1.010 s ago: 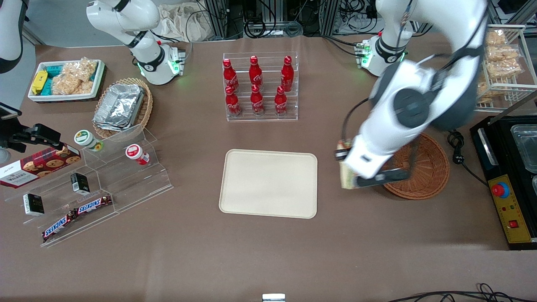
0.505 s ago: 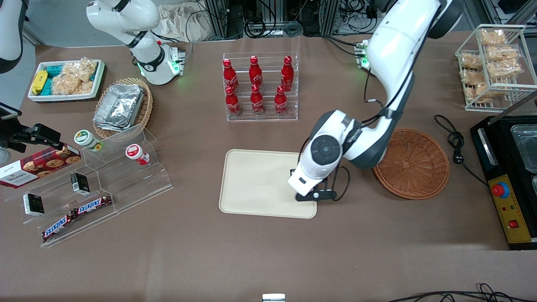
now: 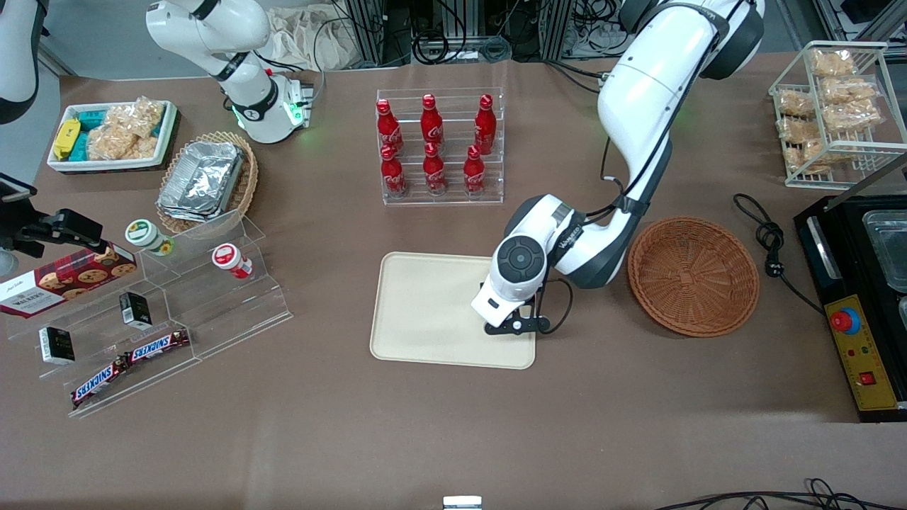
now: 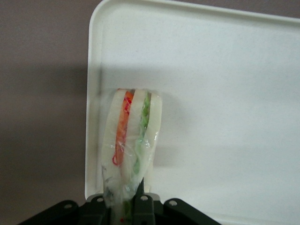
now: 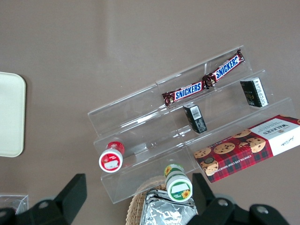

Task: Place sandwich from basket to tray
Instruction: 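Lower the sandwich onto the tray and open the left gripper, then raise the left gripper away from the sandwich on the tray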

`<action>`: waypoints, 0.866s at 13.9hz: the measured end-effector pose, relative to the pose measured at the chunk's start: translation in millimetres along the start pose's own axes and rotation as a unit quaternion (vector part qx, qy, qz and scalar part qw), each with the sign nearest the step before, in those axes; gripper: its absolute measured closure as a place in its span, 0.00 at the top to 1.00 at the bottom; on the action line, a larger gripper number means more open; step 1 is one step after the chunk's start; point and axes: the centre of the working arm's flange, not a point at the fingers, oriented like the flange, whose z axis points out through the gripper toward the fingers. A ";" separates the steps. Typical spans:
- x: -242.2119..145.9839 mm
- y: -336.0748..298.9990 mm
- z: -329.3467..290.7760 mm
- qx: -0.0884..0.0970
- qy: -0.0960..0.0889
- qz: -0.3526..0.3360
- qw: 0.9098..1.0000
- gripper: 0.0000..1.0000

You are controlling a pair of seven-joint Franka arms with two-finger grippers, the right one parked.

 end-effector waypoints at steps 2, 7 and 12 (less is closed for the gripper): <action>0.6 -0.7 5.1 0.007 0.002 0.003 1.000 0.35; 12.3 -5.3 -33.1 -0.006 0.031 -0.005 0.999 0.83; 26.6 -86.5 -164.2 0.005 0.054 -0.052 0.997 1.00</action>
